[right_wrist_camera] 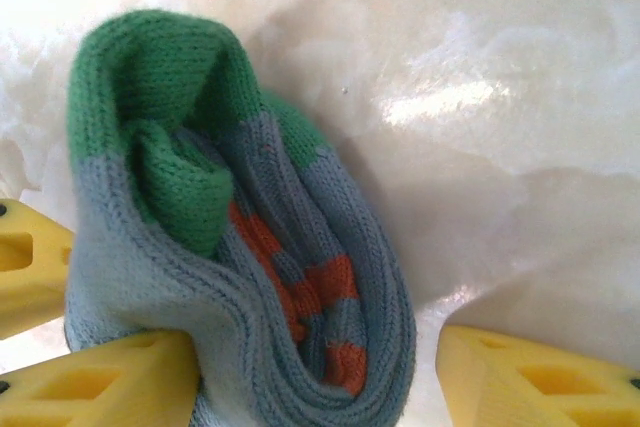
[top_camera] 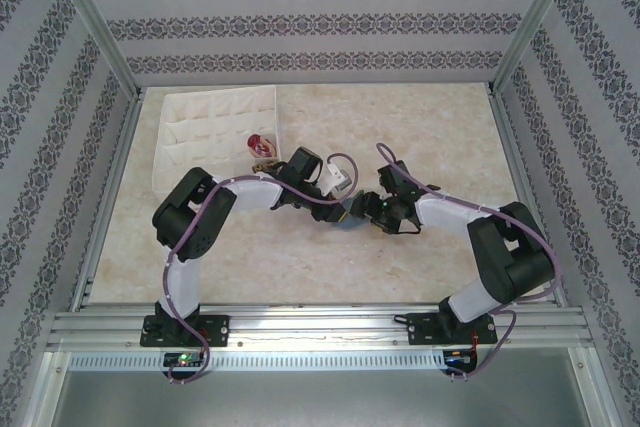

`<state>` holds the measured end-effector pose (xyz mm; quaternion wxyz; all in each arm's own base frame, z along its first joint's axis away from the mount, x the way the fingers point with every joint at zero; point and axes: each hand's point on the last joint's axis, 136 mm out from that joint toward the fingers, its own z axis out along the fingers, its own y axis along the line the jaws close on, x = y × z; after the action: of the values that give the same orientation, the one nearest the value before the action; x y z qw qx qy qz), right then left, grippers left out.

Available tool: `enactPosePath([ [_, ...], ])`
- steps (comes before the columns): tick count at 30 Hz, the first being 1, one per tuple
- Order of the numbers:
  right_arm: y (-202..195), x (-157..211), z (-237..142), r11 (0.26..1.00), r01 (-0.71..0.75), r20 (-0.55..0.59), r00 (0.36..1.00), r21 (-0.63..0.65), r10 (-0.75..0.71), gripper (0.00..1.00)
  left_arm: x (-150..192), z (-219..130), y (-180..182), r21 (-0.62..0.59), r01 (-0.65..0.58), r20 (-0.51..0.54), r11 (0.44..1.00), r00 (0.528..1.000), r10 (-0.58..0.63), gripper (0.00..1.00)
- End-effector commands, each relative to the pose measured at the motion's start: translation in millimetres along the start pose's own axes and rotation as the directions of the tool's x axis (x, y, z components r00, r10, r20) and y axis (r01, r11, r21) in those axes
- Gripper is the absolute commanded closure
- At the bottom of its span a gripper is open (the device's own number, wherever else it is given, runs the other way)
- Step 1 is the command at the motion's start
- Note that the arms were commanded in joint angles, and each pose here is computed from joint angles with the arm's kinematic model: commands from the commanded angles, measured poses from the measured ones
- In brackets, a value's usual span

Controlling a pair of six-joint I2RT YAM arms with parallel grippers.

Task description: Roll the socks

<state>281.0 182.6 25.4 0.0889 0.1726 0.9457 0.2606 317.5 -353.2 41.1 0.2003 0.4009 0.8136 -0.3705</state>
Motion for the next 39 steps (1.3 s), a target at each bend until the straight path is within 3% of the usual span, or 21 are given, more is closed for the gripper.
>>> enactPosePath([
  [1,13.9,-10.9,14.1,0.998,-0.021,0.01,1.0,-0.06,0.021,0.34,59.6,21.3,3.3,0.012,0.147,-0.175,0.989,0.974,-0.142,0.75],
  [6,28.8,-17.0,21.9,0.994,-0.022,-0.011,1.0,-0.11,0.021,0.37,60.7,23.3,2.1,0.035,0.153,-0.177,0.988,0.974,-0.144,0.76],
  [12,56.4,-18.8,31.5,0.973,0.0,-0.066,0.998,-0.232,-0.016,0.53,58.7,22.1,4.2,0.063,0.158,-0.158,0.985,0.977,-0.146,0.76],
  [18,77.1,-18.5,36.5,0.955,0.027,-0.117,0.991,-0.296,-0.064,0.61,55.1,20.8,6.3,0.086,0.167,-0.138,0.982,0.978,-0.154,0.77],
  [27,88.9,-27.3,13.6,0.942,0.198,0.031,0.98,-0.271,-0.197,0.89,41.1,7.1,8.3,0.075,0.144,-0.083,0.987,0.987,-0.138,0.76],
  [32,96.3,-32.6,-12.5,0.917,0.334,0.187,0.937,-0.22,-0.296,0.95,10.2,-23.5,6.3,0.049,0.101,0.035,0.994,0.994,-0.103,0.69],
  [39,120.7,-41.0,-55.6,0.848,0.511,0.395,0.814,-0.139,-0.425,0.97,-40.1,-103.0,-3.7,0.008,0.05,0.241,0.999,0.969,-0.051,0.56],
])
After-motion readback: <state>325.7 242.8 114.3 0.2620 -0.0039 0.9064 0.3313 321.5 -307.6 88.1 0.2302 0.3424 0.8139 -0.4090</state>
